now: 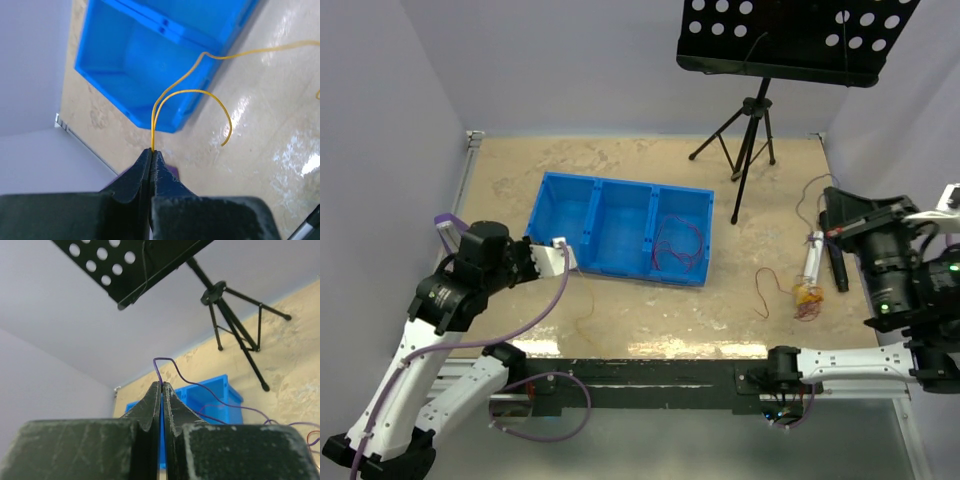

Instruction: Untangle the cables

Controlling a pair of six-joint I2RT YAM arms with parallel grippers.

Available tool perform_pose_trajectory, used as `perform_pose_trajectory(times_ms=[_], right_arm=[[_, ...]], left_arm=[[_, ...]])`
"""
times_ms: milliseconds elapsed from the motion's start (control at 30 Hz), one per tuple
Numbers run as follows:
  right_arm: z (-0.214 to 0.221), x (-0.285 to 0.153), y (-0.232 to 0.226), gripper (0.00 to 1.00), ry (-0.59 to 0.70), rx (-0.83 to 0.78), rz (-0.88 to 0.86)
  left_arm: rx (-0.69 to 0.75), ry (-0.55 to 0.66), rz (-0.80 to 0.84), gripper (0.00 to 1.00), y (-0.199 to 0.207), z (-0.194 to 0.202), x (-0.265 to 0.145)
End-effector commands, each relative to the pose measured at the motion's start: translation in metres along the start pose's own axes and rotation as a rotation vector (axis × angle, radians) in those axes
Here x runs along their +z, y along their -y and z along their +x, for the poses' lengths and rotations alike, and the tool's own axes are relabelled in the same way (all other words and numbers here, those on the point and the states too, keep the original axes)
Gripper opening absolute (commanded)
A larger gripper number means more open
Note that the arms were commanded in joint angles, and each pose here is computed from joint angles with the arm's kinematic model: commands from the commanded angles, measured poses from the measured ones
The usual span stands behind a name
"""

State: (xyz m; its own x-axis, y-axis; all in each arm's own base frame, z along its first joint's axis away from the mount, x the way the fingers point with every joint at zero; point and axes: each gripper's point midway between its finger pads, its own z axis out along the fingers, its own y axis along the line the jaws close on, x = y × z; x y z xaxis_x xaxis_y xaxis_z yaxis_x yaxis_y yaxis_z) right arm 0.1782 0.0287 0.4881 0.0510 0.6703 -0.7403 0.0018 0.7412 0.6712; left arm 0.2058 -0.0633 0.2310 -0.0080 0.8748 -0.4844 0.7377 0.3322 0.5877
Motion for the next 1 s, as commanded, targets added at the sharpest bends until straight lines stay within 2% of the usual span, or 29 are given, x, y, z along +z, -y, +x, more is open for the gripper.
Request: perform_pose_trajectory(times_ms=[0, 200, 333, 433, 533, 633, 967], right_arm=[[0.045, 0.002, -0.036, 0.0, -0.048, -0.049, -0.03], [0.064, 0.002, -0.055, 0.0, -0.068, -0.062, -0.054], [0.07, 0.001, -0.057, 0.0, -0.079, -0.039, -0.079], [0.089, -0.001, -0.062, 0.0, -0.112, -0.04, -0.107], [0.111, -0.003, -0.065, 0.0, -0.151, -0.047, -0.117], [0.126, -0.005, -0.066, 0.0, -0.181, -0.037, -0.131], [0.125, -0.01, -0.052, 0.0, -0.212, 0.02, -0.144]], left_arm=[[-0.075, 0.178, -0.087, 0.0, -0.037, -0.05, -0.026], [-0.151, 0.362, -0.409, 0.0, -0.118, -0.099, -0.081], [-0.182, 0.491, -0.511, 0.0, -0.157, -0.134, -0.115], [-0.213, 0.532, -0.569, 0.0, -0.18, -0.149, -0.126], [-0.224, 0.516, -0.601, 0.0, -0.194, -0.151, -0.113], [-0.229, 0.446, -0.613, 0.0, -0.198, -0.139, -0.086], [-0.206, 0.286, -0.682, 0.0, -0.197, -0.099, -0.018]])
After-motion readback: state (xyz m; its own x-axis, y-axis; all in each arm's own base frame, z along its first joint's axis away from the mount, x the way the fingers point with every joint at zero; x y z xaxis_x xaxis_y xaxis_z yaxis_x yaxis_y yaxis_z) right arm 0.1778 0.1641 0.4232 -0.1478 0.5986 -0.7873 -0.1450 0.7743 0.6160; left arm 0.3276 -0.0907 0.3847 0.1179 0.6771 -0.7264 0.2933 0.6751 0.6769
